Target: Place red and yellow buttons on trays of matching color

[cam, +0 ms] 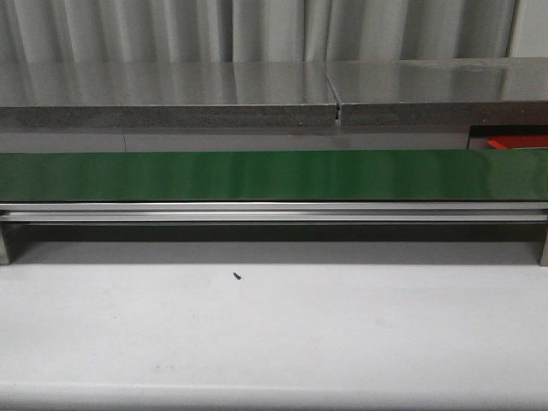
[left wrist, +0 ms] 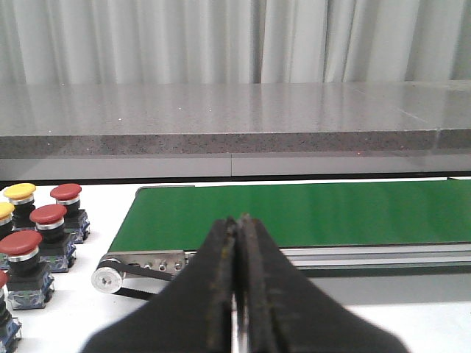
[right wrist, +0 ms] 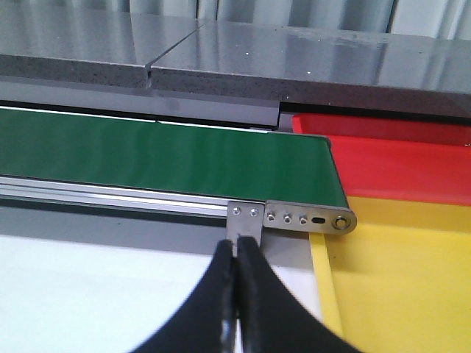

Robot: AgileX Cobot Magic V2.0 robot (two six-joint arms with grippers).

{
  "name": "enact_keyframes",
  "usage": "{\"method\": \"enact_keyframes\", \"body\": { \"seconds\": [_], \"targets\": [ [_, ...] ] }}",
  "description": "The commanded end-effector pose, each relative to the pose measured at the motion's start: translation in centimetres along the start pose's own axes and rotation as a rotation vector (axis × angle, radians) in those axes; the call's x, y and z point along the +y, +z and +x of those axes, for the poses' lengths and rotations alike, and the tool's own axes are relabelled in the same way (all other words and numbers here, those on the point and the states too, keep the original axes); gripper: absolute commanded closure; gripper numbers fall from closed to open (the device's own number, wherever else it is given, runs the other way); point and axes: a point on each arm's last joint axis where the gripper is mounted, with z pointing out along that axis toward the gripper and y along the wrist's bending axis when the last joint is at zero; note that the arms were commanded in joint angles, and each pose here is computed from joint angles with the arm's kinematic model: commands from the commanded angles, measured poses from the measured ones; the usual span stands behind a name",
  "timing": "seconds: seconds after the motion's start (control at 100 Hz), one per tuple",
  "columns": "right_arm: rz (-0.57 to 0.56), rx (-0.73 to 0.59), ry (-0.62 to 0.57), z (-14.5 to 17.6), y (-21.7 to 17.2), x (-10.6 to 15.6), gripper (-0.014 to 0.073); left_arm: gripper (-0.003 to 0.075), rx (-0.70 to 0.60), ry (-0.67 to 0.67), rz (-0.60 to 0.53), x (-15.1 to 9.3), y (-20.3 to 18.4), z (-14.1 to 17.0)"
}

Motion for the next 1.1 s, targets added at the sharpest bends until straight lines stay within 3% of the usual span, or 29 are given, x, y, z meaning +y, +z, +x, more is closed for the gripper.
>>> {"method": "enact_keyframes", "body": {
  "seconds": [0.0,0.35,0.54,0.85,1.09],
  "targets": [
    [-0.004,-0.094,-0.005,-0.8,-0.2,0.0,0.0662,0.0739,-0.105,-0.012,0.024,-0.2,-0.3,-0.7],
    [-0.004,-0.094,-0.005,-0.8,-0.2,0.0,0.0662,0.0739,-0.113,-0.012,0.025,-0.2,-0.3,-0.9],
    [-0.004,-0.094,-0.005,-0.8,-0.2,0.0,0.0662,0.0739,-0.126,-0.057,0.021,-0.2,-0.5,-2.8],
    [-0.004,-0.094,-0.005,-0.8,-0.2,0.0,0.0662,0.0739,0.007,-0.107,-0.001,-0.3,0.7,-8.8],
    [-0.004,-0.094,-0.005,-0.8,-0.2,0.0,0.0662,0.0739,0.314,-0.106,-0.05,-0.2,4.2,-13.2]
  ]
}}
